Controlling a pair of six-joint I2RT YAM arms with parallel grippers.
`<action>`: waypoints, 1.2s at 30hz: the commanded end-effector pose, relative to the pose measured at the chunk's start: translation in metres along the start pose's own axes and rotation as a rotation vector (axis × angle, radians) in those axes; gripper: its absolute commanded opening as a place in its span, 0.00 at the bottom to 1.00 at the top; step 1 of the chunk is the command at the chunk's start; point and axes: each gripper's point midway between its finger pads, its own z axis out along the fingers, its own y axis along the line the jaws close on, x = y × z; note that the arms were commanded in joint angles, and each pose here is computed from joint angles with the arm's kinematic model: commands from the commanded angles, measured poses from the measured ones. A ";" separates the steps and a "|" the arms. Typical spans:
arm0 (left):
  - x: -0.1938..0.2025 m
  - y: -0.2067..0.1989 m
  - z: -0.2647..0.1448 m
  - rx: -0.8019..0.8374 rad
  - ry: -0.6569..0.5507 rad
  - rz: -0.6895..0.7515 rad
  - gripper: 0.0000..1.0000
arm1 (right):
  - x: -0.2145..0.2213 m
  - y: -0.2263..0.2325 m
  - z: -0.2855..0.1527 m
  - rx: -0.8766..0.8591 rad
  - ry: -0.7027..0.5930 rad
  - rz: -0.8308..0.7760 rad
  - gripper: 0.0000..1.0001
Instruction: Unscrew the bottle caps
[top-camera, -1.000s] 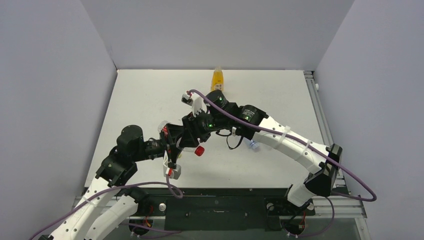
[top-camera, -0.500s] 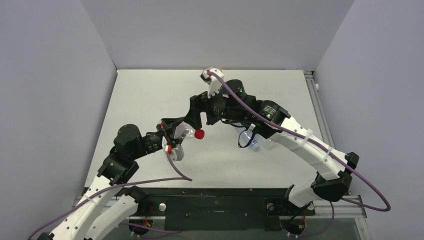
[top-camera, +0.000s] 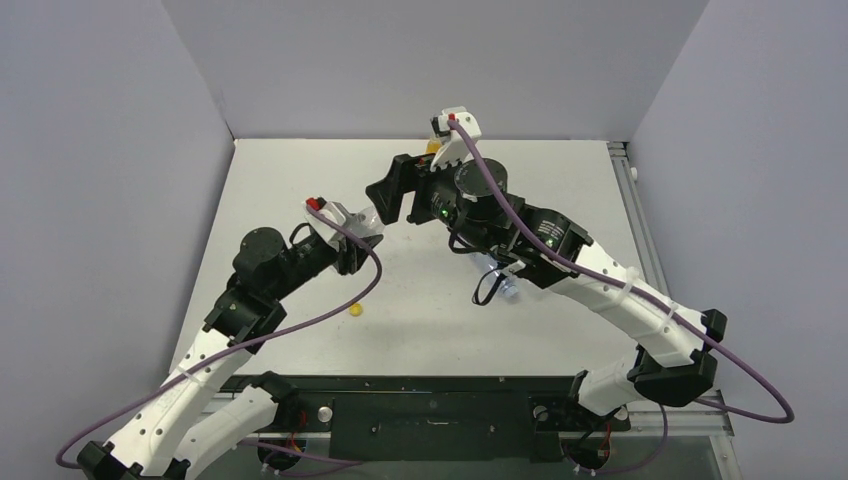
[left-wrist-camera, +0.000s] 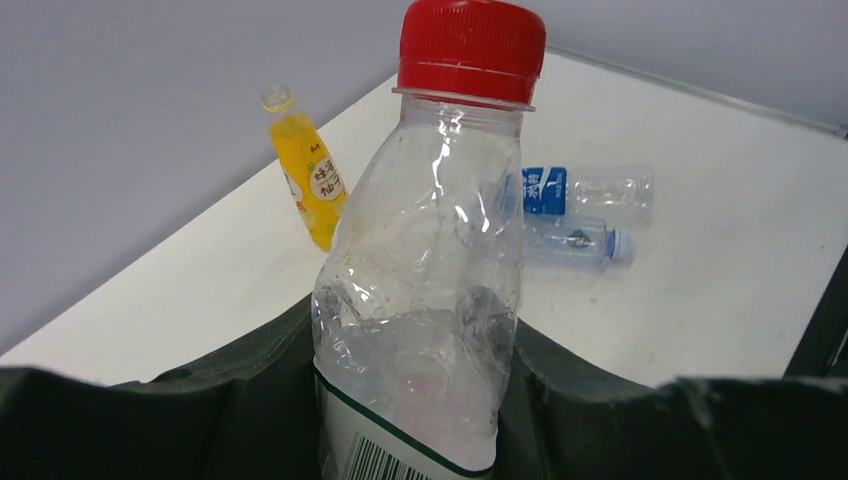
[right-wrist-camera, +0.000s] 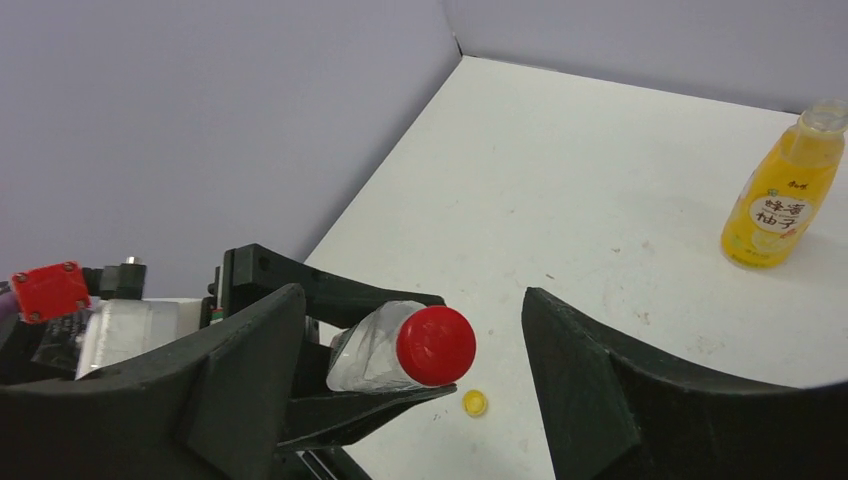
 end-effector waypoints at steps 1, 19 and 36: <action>-0.058 0.008 -0.003 -0.057 -0.171 -0.133 0.19 | -0.014 -0.004 0.008 0.071 -0.066 0.027 0.73; -0.068 0.011 -0.005 -0.075 -0.218 -0.153 0.17 | -0.002 0.018 0.031 0.008 -0.021 0.110 0.52; -0.080 -0.013 -0.005 0.059 -0.227 -0.289 0.16 | -0.040 0.039 0.002 -0.181 -0.109 0.072 0.00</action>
